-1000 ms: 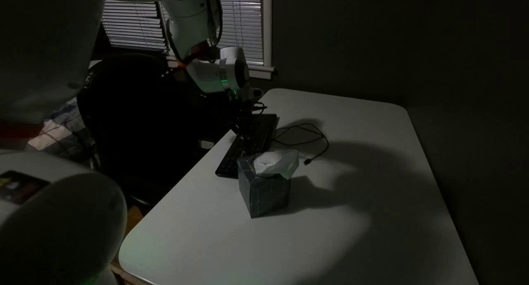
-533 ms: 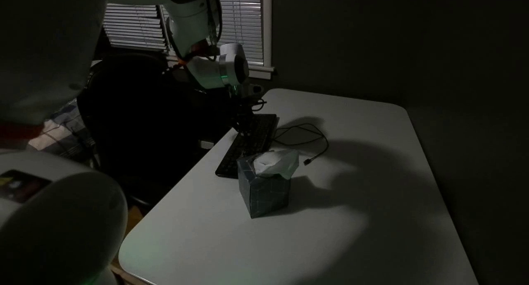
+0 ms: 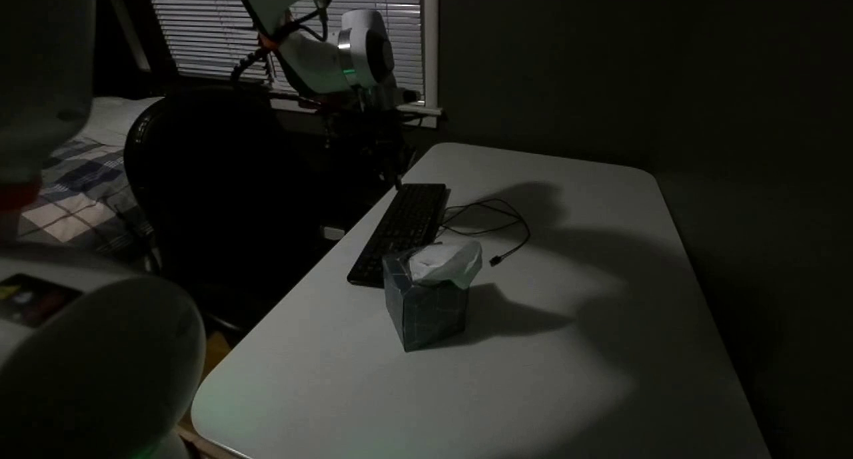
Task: Press a key on the keyboard
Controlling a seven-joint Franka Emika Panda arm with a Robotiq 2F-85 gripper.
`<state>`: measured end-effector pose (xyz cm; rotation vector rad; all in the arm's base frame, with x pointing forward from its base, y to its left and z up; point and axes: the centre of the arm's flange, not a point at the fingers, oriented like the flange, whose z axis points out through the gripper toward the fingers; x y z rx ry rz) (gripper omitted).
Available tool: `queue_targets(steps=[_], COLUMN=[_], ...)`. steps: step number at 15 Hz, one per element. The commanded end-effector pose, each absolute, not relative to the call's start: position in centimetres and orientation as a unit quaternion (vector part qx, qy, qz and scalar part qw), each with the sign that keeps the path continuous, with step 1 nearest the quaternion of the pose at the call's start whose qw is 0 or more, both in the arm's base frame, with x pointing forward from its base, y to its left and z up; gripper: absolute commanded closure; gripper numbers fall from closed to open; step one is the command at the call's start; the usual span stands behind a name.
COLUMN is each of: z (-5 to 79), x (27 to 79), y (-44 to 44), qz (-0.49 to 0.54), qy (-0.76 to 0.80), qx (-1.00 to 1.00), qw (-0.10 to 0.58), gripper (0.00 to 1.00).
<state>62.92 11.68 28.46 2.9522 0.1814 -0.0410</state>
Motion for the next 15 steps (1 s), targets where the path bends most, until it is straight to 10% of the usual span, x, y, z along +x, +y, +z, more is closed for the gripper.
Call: queue_targets(steps=[1,7,15], z=[30.2,32.4,33.1], x=[58.3,54.5,54.4], y=[10.7,10.2,9.7], qz=[-0.009,0.069,0.084], qy=[0.101,0.137,0.154], qx=[0.992,0.987,0.984], qw=[0.076,0.051,0.044], gripper=[0.45,0.00,0.00])
